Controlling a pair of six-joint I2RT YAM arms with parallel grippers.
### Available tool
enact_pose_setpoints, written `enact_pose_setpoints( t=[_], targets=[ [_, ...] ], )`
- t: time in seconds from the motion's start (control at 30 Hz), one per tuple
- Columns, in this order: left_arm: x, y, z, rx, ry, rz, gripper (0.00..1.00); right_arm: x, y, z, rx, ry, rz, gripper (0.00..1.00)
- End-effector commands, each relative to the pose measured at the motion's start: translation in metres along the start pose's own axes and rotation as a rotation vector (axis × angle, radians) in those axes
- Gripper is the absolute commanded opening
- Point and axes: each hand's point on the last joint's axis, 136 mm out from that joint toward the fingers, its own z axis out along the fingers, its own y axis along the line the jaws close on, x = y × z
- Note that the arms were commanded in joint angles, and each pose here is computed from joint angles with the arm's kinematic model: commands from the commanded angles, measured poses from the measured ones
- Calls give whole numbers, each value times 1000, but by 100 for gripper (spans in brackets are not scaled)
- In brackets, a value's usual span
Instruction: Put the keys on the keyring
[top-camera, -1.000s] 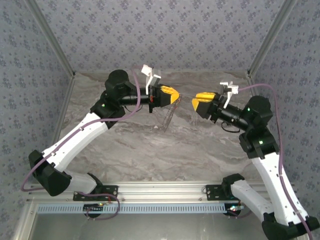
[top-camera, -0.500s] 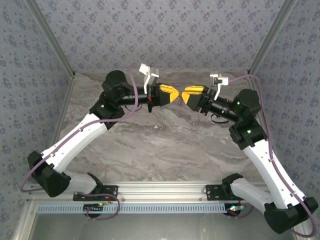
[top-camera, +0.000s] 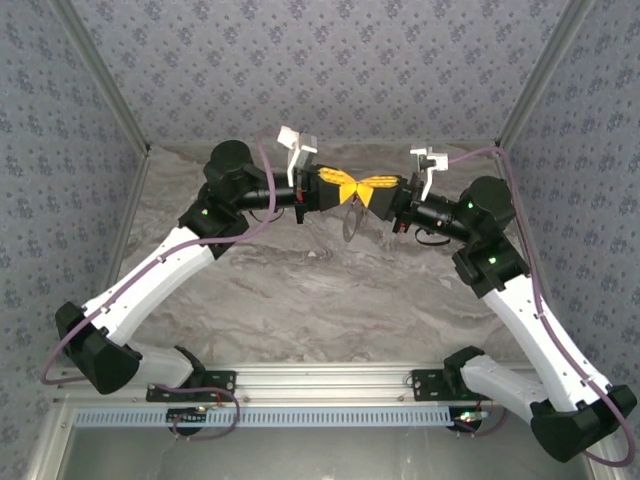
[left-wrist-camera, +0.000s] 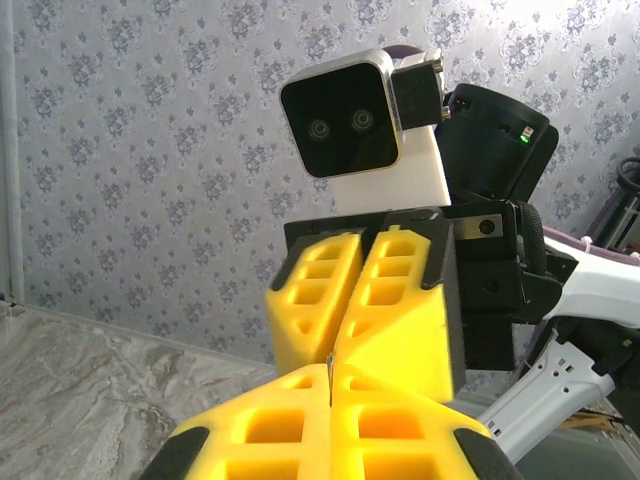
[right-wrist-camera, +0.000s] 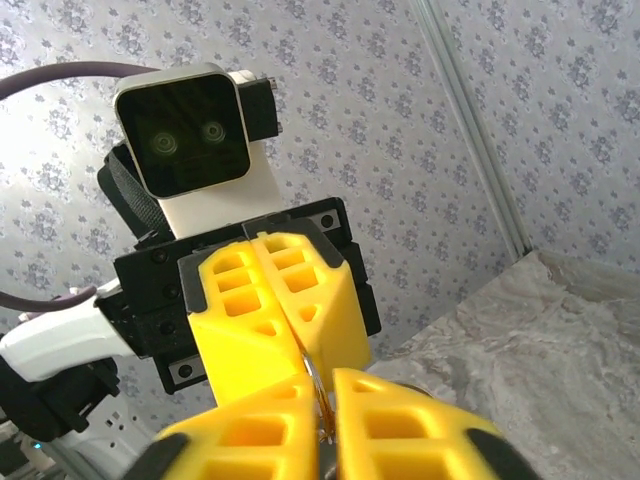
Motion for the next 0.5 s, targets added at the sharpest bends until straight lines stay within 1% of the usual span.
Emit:
enact_pose_setpoints(
  t=[0.0,0.13,0.17,0.23,0.3,0.33,0.4,0.47],
  targets=[
    [-9,-24,-1,81,-15,44,0,-18,13,2,-40,-25,-19,1],
    [-7,-23,-2,70,13,45,0,-17,14,0,-31,27,-37,0],
    [-6,-21,-3,59,23,48,2,-19,17,-3,-19,42,-52,0],
    [-4,-21,-6,36,52,62,23,-14,13,-9,16,102,-72,0],
    [-4,-19,-12,9,68,84,36,-11,8,-16,40,151,-72,0],
    [-3,-19,-14,2,83,92,40,-10,6,-20,48,175,-75,0],
    [1,-17,-19,-12,114,105,45,-7,4,-26,67,220,-79,0],
    [4,-17,-22,-17,145,114,48,-4,4,-29,65,261,-75,0]
  ],
)
